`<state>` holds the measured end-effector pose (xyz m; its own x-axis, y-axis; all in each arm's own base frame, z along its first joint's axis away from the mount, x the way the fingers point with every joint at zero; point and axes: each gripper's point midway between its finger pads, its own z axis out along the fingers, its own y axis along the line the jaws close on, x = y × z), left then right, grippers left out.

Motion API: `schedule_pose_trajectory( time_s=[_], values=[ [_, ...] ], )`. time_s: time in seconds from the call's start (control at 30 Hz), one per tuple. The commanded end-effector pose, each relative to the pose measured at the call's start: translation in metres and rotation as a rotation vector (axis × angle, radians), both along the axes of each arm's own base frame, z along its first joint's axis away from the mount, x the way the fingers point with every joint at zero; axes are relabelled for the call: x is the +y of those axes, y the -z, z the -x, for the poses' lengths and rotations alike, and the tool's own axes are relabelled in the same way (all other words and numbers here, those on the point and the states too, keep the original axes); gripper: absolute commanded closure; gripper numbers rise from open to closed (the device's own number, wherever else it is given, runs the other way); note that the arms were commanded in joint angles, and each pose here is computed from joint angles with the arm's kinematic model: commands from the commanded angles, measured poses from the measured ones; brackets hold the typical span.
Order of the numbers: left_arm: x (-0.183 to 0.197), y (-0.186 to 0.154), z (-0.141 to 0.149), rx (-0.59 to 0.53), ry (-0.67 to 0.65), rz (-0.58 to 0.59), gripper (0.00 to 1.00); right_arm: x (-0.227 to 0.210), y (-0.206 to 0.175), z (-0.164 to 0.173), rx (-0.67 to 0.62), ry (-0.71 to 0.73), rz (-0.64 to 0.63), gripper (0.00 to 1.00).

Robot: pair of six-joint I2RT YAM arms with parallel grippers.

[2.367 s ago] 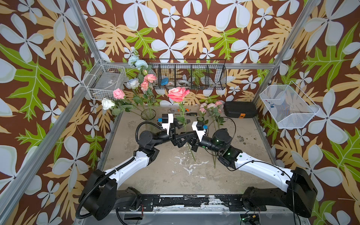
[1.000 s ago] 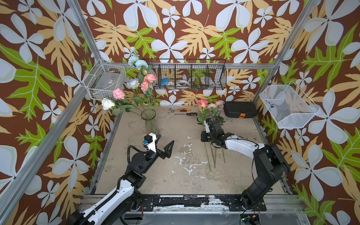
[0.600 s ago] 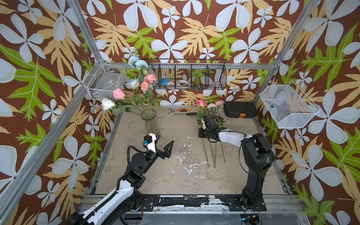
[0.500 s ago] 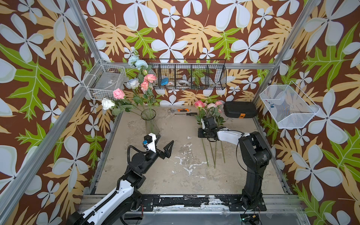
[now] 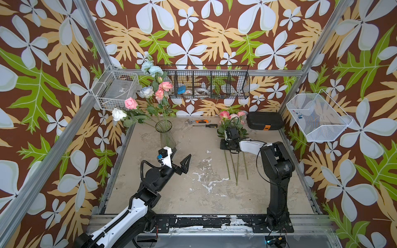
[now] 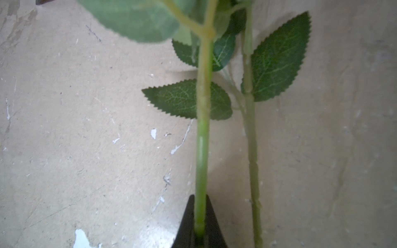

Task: Pick out pink flowers from the vase
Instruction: Place the flower at the center of the board.

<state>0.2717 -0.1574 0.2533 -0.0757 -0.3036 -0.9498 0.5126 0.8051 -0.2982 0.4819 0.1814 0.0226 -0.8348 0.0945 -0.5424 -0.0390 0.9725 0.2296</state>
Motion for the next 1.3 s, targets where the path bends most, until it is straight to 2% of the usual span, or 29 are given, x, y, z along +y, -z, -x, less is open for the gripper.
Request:
schedule_pose_trajectory(
  time_s=[0.0,0.4,0.83,1.03,1.27],
  values=[
    [0.004,-0.002,-0.001,-0.011,-0.018,0.001,0.00,-0.025,0.018,0.013,0.078,0.065,0.087,1.00],
    [0.005,-0.003,-0.001,-0.015,-0.026,0.008,0.00,-0.037,-0.006,0.014,0.031,0.072,0.117,1.00],
    [0.005,-0.005,0.000,-0.018,-0.021,0.017,0.00,-0.021,-0.043,0.022,-0.079,0.010,0.142,1.00],
    [0.004,-0.003,0.001,-0.013,-0.018,0.020,0.00,-0.003,-0.035,0.024,-0.059,-0.050,0.136,1.00],
    [0.004,-0.004,0.000,-0.013,-0.016,0.020,0.00,0.001,-0.017,0.024,-0.012,-0.052,0.130,1.00]
  ],
)
